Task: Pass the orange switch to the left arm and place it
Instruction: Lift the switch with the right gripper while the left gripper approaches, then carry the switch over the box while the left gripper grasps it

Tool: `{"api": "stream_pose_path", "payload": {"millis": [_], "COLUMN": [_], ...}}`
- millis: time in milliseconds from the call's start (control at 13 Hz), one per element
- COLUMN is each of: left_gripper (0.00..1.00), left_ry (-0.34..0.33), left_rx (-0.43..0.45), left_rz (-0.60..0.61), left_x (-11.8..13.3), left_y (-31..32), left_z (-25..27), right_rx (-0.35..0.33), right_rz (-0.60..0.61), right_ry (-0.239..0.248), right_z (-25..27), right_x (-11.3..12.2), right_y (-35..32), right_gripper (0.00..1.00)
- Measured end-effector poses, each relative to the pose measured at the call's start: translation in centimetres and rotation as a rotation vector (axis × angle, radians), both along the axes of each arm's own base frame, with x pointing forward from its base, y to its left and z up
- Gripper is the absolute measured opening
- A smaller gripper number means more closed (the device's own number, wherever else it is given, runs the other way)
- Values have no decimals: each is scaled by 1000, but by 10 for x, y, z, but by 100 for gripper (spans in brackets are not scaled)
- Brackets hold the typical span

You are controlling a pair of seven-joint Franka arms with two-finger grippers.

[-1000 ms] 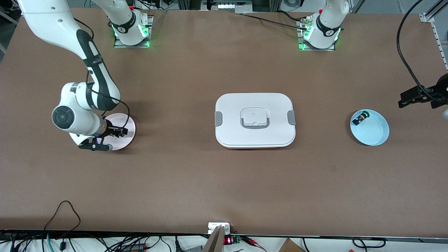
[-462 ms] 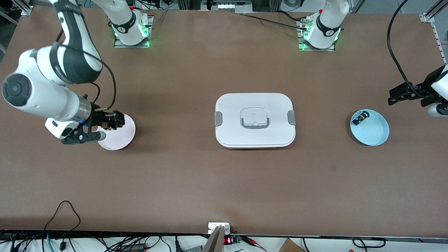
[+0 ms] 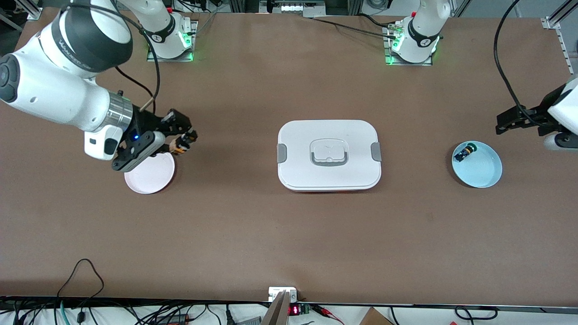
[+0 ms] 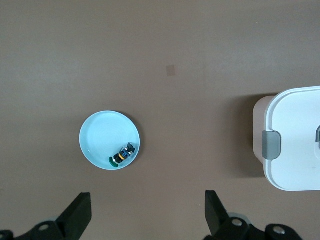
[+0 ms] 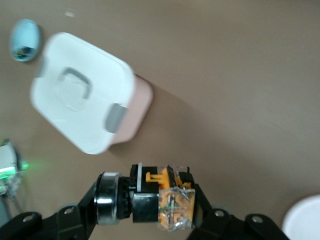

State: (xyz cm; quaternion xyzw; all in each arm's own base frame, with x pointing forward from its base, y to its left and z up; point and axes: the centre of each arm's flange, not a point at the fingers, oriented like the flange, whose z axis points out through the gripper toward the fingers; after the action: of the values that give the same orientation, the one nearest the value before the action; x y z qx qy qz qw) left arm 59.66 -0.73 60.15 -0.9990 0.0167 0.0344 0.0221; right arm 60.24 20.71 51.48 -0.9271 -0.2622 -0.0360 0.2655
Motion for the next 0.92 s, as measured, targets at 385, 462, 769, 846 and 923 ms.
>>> {"api": "stream_pose_path", "payload": {"millis": [385,462,769,846,923], "left_gripper": [100,100,100,100,100], "left_ry": [103,171,307,327,337], "left_rx": [-205,-357,-960,-1081,-1172], "left_rz": [96,134,262,319,375], "left_x": [-15,-20,-21,-18,-17], "left_y": [17,19,-52,-80,-115], "left_z": [-23,-41,-93,-100,-107], "right_rx": [514,567,725,764,801], "right_rz": [205,245,371,397,422], "right_ry": [-132,-169,-325,-363,-390], "right_z": [6,3,1,-3,-9], "right_x": [-3,-4,-9,-10,-12], "right_y": [42,51,80,88,99], "right_gripper": [74,74,74,74,74]}}
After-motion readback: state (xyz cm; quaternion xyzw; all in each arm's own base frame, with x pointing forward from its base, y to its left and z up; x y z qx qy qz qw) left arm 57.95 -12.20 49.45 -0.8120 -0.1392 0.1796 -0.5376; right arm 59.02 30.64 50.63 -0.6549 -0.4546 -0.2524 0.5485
